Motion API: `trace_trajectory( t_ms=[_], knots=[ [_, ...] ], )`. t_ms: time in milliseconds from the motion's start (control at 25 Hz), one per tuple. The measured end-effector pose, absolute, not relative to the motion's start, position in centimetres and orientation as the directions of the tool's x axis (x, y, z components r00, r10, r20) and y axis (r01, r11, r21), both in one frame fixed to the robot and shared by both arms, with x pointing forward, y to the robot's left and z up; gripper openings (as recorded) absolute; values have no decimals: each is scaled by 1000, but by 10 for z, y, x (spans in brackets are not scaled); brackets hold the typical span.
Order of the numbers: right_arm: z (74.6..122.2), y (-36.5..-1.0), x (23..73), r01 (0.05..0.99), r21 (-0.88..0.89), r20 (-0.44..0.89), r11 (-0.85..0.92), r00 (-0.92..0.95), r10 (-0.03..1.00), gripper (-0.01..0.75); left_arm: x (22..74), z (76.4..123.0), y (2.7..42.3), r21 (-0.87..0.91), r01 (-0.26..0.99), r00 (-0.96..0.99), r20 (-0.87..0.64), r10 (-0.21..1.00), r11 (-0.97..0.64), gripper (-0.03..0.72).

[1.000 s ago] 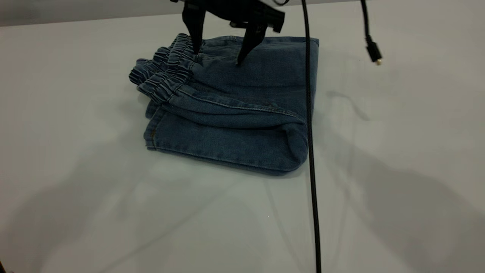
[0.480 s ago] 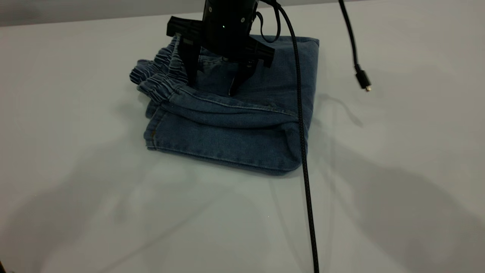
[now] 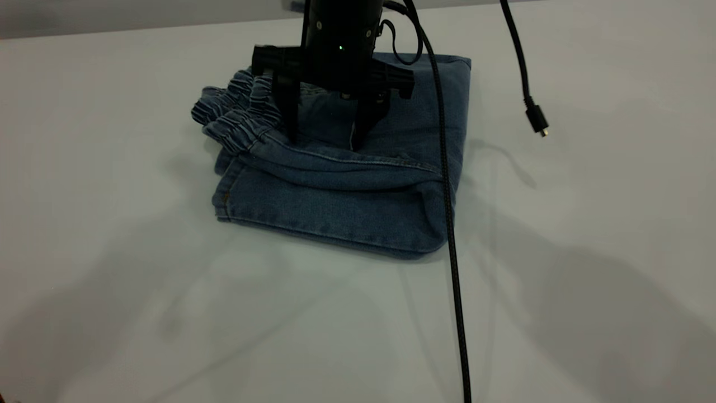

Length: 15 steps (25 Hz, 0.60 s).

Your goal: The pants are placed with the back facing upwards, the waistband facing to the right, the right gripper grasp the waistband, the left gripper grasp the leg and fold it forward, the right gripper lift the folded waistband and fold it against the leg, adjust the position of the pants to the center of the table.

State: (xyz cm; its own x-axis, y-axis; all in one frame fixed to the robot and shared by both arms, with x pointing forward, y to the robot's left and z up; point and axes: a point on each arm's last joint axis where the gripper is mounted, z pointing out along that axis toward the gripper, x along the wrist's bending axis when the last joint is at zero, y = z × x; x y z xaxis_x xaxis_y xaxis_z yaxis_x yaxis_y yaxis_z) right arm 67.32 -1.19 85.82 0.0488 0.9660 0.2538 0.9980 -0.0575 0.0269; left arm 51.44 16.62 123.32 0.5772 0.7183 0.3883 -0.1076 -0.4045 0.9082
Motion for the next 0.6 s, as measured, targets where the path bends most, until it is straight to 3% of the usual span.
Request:
trace_trajectory(
  t_ms=[360, 600],
  knots=[
    [856, 5, 654, 990, 20, 182, 139, -140, 973, 496, 513, 1235, 167, 908, -114, 572, 392, 720, -403, 307],
    [854, 12, 637, 944, -11, 45, 330, -329, 943, 496, 513, 1235, 167, 908, -116, 570, 392, 722, -402, 307]
  ],
)
